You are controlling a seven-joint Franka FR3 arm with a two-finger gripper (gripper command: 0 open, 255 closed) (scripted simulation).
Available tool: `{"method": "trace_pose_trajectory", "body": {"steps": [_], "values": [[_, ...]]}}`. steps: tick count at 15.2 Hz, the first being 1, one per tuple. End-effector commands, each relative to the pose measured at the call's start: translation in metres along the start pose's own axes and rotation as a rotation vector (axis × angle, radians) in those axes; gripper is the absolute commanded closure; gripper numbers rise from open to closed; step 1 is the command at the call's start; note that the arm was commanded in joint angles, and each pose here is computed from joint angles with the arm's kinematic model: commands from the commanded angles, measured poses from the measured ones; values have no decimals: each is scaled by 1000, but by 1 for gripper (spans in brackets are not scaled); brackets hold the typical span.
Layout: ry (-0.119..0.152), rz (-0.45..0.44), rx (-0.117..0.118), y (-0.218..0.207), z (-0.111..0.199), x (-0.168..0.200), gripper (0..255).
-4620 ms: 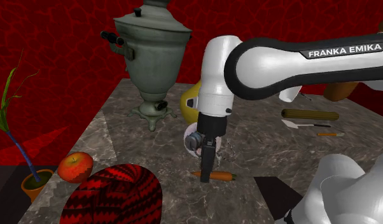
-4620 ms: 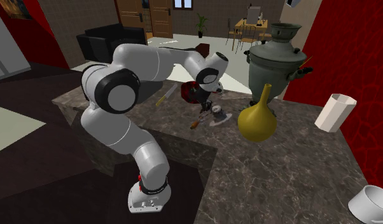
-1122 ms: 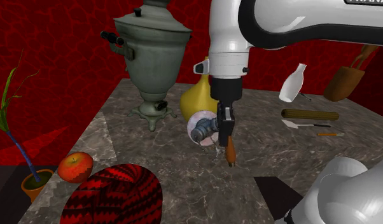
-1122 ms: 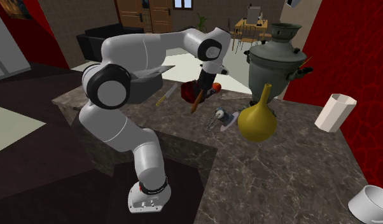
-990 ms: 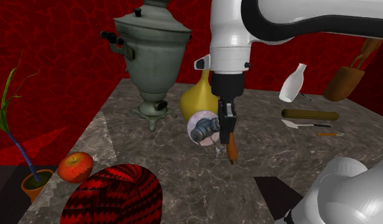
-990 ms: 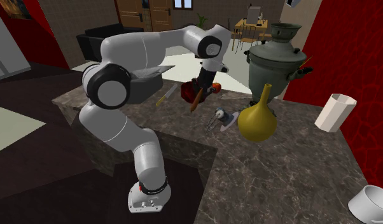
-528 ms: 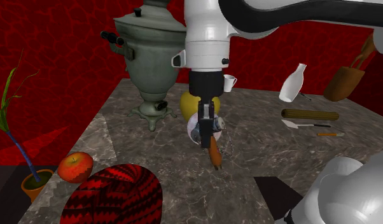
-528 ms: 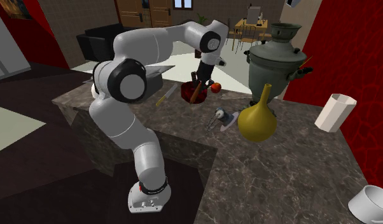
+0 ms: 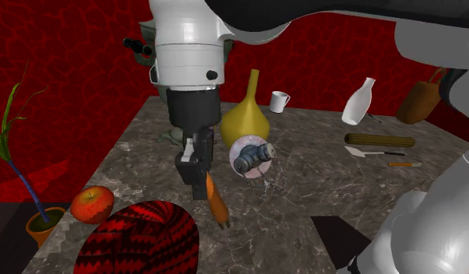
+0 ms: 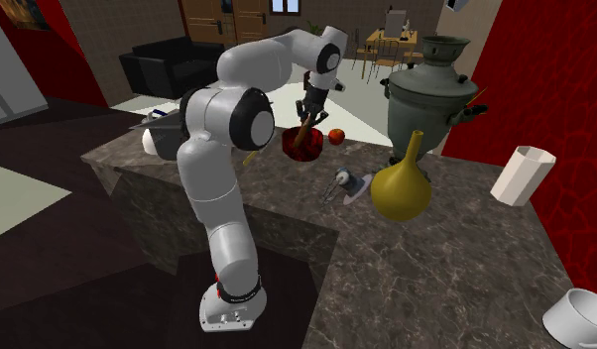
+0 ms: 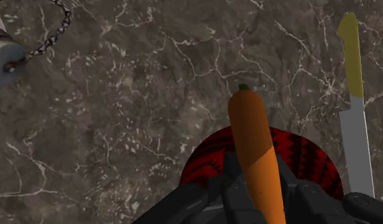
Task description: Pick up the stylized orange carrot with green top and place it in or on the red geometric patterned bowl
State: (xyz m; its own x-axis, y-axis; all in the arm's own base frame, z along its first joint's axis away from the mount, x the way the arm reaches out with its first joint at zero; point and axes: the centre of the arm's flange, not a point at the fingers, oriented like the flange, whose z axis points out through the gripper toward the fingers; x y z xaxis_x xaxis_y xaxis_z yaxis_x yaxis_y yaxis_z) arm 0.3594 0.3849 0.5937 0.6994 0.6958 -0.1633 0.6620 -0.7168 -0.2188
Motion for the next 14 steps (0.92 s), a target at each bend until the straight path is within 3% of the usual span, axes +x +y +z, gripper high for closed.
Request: {"method": "trace_pose_trajectory", "body": {"steps": [1, 7, 14], "values": [[1, 2, 2, -17, -2, 22, 255], [1, 2, 2, -63, -5, 83, 255], [1, 2, 2, -55, 31, 89, 255]]}}
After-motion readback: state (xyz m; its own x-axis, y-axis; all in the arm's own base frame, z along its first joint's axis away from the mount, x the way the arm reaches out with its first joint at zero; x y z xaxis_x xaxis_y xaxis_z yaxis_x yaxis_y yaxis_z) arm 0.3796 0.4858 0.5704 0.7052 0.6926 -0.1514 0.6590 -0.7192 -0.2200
